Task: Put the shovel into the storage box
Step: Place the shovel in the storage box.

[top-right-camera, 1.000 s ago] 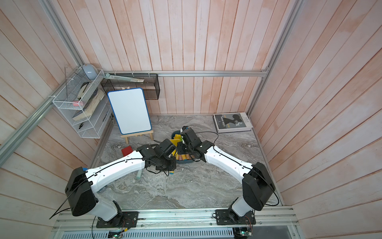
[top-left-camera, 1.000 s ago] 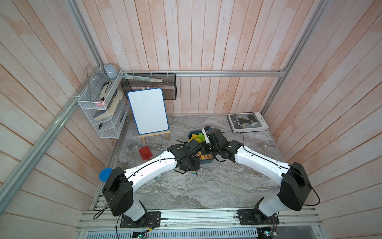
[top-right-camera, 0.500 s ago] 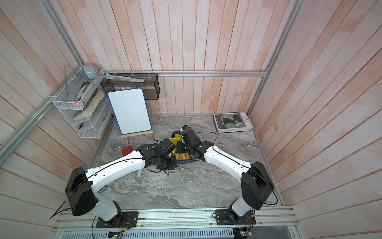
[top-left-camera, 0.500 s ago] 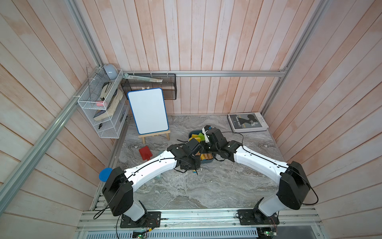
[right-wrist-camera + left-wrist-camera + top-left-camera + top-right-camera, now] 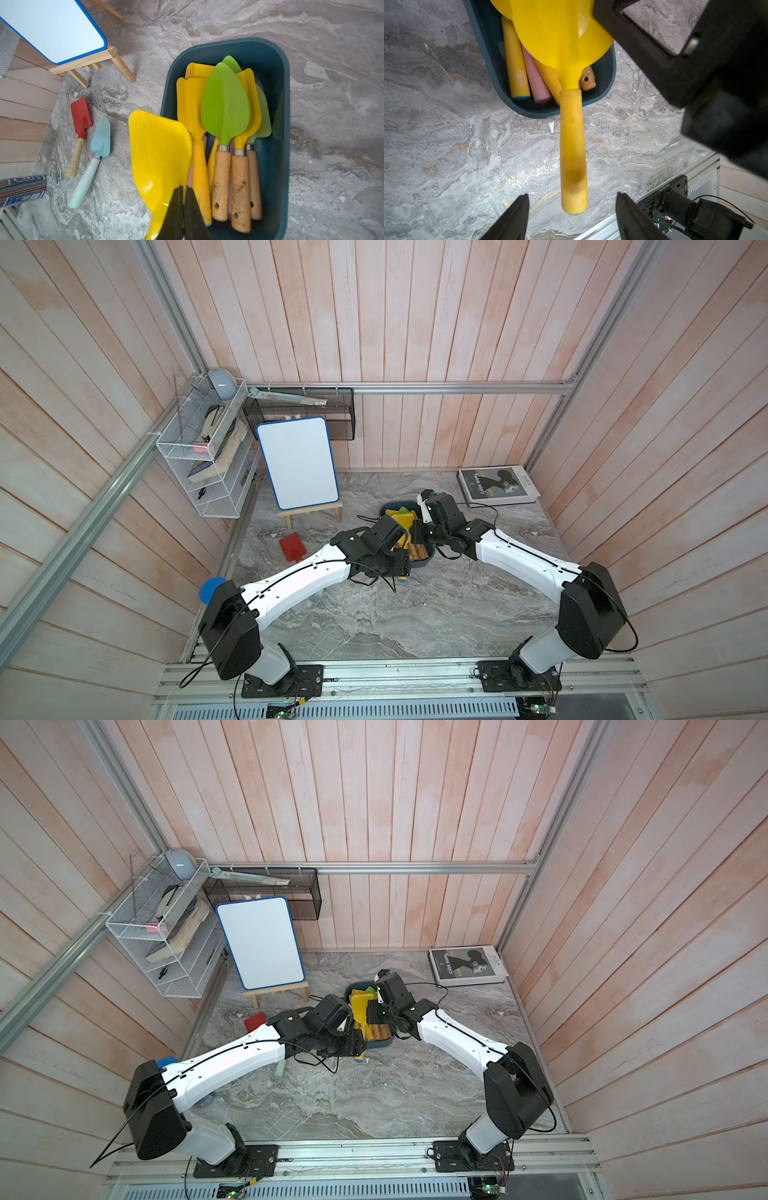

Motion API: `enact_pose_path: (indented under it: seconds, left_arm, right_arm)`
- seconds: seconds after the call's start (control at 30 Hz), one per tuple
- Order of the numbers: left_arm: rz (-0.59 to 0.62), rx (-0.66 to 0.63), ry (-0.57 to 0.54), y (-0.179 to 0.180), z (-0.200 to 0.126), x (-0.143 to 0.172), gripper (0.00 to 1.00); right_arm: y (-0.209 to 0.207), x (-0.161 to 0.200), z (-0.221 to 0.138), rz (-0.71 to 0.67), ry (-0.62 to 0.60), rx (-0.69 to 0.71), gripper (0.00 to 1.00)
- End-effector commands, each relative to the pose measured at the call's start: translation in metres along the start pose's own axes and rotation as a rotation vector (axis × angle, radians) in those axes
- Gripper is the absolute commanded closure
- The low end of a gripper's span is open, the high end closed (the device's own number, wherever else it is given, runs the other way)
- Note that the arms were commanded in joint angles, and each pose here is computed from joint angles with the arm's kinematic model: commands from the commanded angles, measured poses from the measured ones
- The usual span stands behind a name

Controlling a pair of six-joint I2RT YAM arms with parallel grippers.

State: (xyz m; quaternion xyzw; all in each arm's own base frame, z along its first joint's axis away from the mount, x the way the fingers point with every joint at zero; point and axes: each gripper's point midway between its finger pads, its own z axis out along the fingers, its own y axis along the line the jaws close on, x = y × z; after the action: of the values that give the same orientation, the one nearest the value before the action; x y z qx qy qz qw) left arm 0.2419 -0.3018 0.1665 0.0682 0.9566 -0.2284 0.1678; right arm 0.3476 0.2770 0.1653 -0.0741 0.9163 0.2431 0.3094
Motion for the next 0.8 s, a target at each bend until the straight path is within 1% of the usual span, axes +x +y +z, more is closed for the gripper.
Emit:
enact_pose_path:
  seconds: [0.0,0.2,0.33,0.5,0.77]
  left_arm:
    - [0.033,0.017,-0.077,-0.001,-0.013,-0.009,0.28]
    - [0.031,0.054,-0.149,0.004,-0.025,-0.014,0.27]
    - [0.020,0.068,-0.179,0.010,-0.031,-0.015,0.27]
    - [0.003,0.071,-0.198,0.018,-0.035,-0.014,0.27]
    - [-0.009,0.083,-0.218,0.023,-0.037,-0.014,0.27]
  right_arm:
    - [0.010,-0.017,-0.007,-0.055,-0.029,-0.093,1.00]
    - [0.006,-0.036,0.004,-0.120,-0.033,-0.130,1.00]
    - [0.002,-0.049,0.017,-0.136,-0.038,-0.147,1.00]
    - [-0.006,-0.063,0.035,-0.138,-0.044,-0.149,1.00]
    - [-0.011,-0.071,0.068,-0.114,-0.037,-0.146,1.00]
